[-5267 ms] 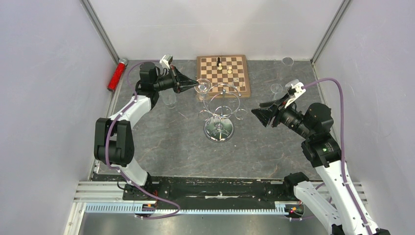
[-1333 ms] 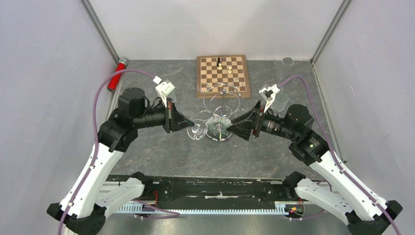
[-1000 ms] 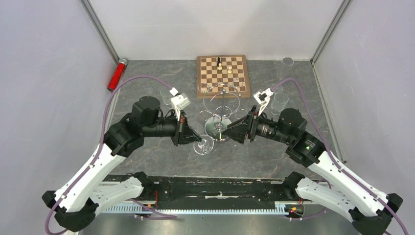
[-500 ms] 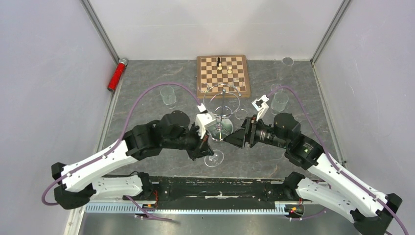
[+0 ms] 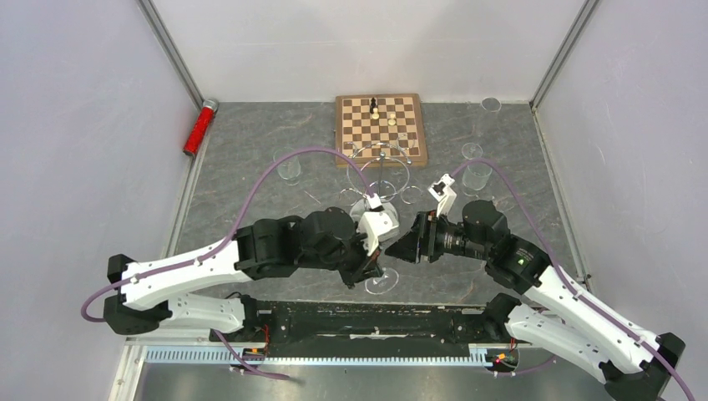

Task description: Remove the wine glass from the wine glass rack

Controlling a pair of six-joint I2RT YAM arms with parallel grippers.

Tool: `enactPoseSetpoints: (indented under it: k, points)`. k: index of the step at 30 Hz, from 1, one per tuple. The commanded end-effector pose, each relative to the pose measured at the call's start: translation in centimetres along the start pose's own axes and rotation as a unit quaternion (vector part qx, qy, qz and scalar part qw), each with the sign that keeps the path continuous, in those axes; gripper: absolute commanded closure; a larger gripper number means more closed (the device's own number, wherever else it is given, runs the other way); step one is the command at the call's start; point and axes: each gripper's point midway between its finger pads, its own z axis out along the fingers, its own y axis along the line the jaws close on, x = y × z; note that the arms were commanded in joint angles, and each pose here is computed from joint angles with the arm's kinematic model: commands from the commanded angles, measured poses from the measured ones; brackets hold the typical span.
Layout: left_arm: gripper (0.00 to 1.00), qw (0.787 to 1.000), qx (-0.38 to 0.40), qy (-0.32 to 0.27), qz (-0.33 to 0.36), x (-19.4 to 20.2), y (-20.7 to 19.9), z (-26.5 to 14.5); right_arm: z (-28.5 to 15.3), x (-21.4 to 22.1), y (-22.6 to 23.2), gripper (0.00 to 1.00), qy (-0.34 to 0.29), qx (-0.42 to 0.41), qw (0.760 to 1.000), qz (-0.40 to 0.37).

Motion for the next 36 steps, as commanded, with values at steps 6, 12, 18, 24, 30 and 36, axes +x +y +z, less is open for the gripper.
enactPoseSetpoints:
  k: [6,12,18,24,30,36]
  points:
    - [0.98,0.995,0.004,-0.076,0.064,-4.8,-2.9,1.0,-0.6,1.5,0.9,0.35,0.026,-0.031,0.999,0.019]
    - [0.98,0.993,-0.009,-0.075,0.089,-5.1,-3.8,2.0,-0.7,3.0,0.6,0.35,0.054,-0.038,0.997,0.031]
    - [0.98,0.992,-0.013,-0.074,0.101,-5.2,-4.4,2.6,-0.9,3.8,0.5,0.35,0.074,-0.038,0.996,0.034]
    - [0.98,0.991,-0.015,-0.075,0.112,-5.5,-4.7,2.9,-0.6,4.4,0.3,0.38,0.094,-0.039,0.994,0.037]
    - [0.98,0.989,-0.02,-0.08,0.119,-5.8,-4.8,3.2,-0.3,4.7,0.2,0.45,0.105,-0.041,0.993,0.04]
    - [0.98,0.989,-0.018,-0.079,0.122,-5.8,-5.0,3.4,-0.1,4.7,0.2,0.62,0.107,-0.042,0.993,0.04]
